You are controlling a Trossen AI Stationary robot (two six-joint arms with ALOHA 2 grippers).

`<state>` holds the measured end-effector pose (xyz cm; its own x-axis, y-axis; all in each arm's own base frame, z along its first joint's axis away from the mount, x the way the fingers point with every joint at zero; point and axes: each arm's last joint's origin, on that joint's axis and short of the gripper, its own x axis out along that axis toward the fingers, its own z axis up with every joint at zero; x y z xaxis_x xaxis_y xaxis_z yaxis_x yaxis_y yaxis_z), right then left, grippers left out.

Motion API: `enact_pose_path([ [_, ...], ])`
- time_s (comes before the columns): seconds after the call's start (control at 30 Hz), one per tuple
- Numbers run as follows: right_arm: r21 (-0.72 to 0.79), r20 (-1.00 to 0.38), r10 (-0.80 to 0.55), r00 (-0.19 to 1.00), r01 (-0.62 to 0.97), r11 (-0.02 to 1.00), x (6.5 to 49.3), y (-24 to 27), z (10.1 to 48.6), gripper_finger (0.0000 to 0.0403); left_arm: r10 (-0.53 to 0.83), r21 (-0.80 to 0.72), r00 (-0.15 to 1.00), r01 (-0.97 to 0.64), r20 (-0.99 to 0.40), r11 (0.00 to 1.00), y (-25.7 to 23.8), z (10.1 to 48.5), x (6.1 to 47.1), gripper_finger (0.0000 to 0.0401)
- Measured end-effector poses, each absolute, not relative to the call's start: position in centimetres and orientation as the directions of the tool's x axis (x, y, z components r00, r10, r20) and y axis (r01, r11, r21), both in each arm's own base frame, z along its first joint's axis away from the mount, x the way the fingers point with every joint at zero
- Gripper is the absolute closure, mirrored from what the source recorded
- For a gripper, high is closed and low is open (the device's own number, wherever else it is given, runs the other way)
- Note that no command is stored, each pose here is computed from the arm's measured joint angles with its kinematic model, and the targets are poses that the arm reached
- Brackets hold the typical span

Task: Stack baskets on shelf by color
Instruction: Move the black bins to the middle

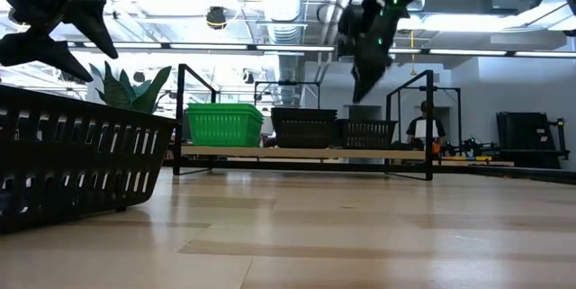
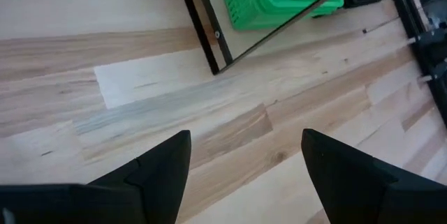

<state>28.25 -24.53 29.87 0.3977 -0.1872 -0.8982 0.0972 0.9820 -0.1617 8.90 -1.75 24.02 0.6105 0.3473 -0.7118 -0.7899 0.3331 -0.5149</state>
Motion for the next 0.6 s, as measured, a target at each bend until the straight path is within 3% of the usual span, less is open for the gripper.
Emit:
enact_pose_path([
  [0.13,-0.057,-0.85,-0.162,0.501,0.217,0.975,28.6,-22.9,35.0,0.0227,0.289,-0.499,0.608,-0.783,-0.739,0.371,-1.9,23.9,8.9,0.014],
  [0.27,0.141,-0.796,-0.02,0.605,0.219,0.966,30.0,-19.4,38.6,0.0221,0.137,-0.474,0.588,-0.75,-0.797,0.461,-2.4,23.8,8.8,0.014],
  [0.5,0.275,-0.802,0.192,0.566,0.064,0.959,33.6,-9.8,39.5,0.0222,-0.197,-0.534,0.521,-0.642,-0.83,0.551,-3.6,23.8,9.0,0.014],
  [0.6,0.322,-0.798,0.264,0.541,0.012,0.947,34.6,-5.3,39.5,0.0222,-0.257,-0.548,0.506,-0.592,-0.824,0.591,-4.3,23.8,9.5,0.014],
])
